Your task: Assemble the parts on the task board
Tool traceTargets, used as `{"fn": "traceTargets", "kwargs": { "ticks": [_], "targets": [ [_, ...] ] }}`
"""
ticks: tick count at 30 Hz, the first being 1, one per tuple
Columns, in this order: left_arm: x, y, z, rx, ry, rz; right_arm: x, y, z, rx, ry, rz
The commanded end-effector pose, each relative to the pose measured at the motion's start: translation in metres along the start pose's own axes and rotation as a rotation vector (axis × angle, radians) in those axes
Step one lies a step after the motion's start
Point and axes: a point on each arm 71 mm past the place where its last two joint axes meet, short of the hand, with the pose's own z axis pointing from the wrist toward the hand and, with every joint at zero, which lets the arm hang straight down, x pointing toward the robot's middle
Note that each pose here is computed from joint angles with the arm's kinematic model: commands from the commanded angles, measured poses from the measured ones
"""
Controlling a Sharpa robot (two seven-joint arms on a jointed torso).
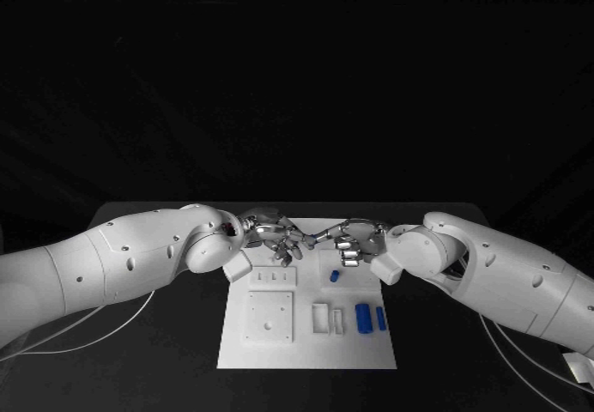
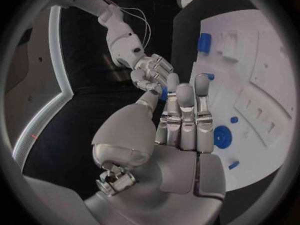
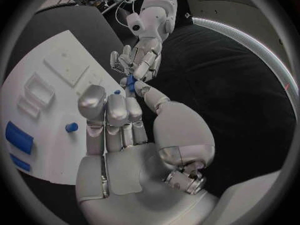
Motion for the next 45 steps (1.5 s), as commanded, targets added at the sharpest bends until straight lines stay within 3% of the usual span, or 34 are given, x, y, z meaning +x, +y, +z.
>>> {"fn": "traceTargets", "kwargs": {
  "ticks": [1, 29, 37, 45],
  "targets": [
    [0.0022, -0.0092, 0.0015, 0.052, 0.006, -0.054, 0.005, -0.005, 0.003, 0.018, 0.029, -0.026],
    [0.0055, -0.0117, 0.0029, 0.057, -0.021, -0.066, 0.002, -0.009, 0.006, 0.016, 0.021, -0.005],
    [0.004, -0.0114, 0.0029, 0.048, -0.057, -0.031, 0.001, -0.008, 0.006, 0.001, 0.017, 0.019],
    [-0.0012, -0.0091, 0.0014, 0.024, -0.12, 0.022, -0.008, -0.01, 0.002, -0.02, -0.021, 0.037]
  ]
}}
